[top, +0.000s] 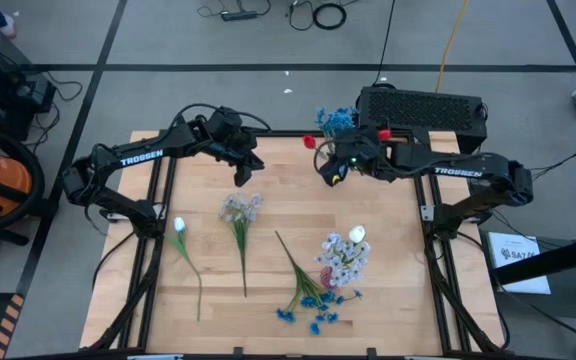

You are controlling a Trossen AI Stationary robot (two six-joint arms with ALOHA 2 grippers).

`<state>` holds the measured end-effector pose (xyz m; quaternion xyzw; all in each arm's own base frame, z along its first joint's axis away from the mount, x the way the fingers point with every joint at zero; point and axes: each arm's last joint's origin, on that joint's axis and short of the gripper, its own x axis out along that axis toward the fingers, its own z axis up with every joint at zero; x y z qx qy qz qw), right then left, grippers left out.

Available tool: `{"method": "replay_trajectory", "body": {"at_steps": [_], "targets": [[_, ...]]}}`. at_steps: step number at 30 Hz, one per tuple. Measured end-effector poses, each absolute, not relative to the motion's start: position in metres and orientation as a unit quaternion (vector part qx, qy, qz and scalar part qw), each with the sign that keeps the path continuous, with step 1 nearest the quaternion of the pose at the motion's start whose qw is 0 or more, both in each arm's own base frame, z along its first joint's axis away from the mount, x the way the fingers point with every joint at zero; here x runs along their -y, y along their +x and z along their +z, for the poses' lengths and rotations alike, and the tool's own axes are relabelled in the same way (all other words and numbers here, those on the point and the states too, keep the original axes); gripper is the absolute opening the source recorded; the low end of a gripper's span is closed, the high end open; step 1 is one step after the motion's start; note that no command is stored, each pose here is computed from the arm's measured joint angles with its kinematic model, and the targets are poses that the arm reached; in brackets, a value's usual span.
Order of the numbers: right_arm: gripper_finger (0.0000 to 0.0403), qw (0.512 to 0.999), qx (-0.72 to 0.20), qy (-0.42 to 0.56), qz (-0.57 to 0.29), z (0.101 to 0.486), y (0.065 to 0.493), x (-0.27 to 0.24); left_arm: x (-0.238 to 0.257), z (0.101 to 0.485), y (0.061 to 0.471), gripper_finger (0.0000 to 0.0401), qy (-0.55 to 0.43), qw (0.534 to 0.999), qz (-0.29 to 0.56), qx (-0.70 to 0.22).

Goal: Sort flowers into vase by color
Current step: Put the white flowers into the violet transparent vase

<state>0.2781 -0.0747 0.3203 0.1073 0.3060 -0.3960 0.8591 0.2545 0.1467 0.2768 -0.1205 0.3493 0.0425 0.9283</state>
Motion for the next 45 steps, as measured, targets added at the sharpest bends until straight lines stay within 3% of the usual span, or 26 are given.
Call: {"method": "replay_trajectory", "body": {"at_steps": [8,15,21,23,30,35,45], "targets": [[0.0211,0.876,-0.217,0.163,-0.399,0.361,0.239,0.066,-0.145,0.275,0.253,0.0066,-0.128,0.922,0.041,-0.362],[0.0167,0.908,-0.211,0.231,-0.28,0.377,0.219,0.053,-0.141,0.275,0.256,0.0066,-0.156,0.918,0.051,-0.361],[0.0035,0.884,-0.344,0.203,-0.241,0.357,0.211,0.04,-0.12,0.274,0.267,0.0066,-0.149,0.906,0.113,-0.381],[0.0011,0.875,-0.38,0.189,-0.234,0.352,0.206,0.036,-0.108,0.273,0.272,0.0066,-0.149,0.903,0.119,-0.384],[0.0002,0.883,-0.389,0.201,-0.169,0.327,0.172,0.019,-0.066,0.273,0.285,0.0066,-0.196,0.883,0.2,-0.376],[0.0001,0.873,-0.38,0.252,-0.176,0.288,0.129,0.011,-0.036,0.271,0.288,0.0066,-0.244,0.864,0.243,-0.368],[0.0001,0.838,-0.384,0.339,-0.188,0.219,0.101,0.007,0.015,0.258,0.26,0.003,-0.353,0.742,0.41,-0.396]]}}
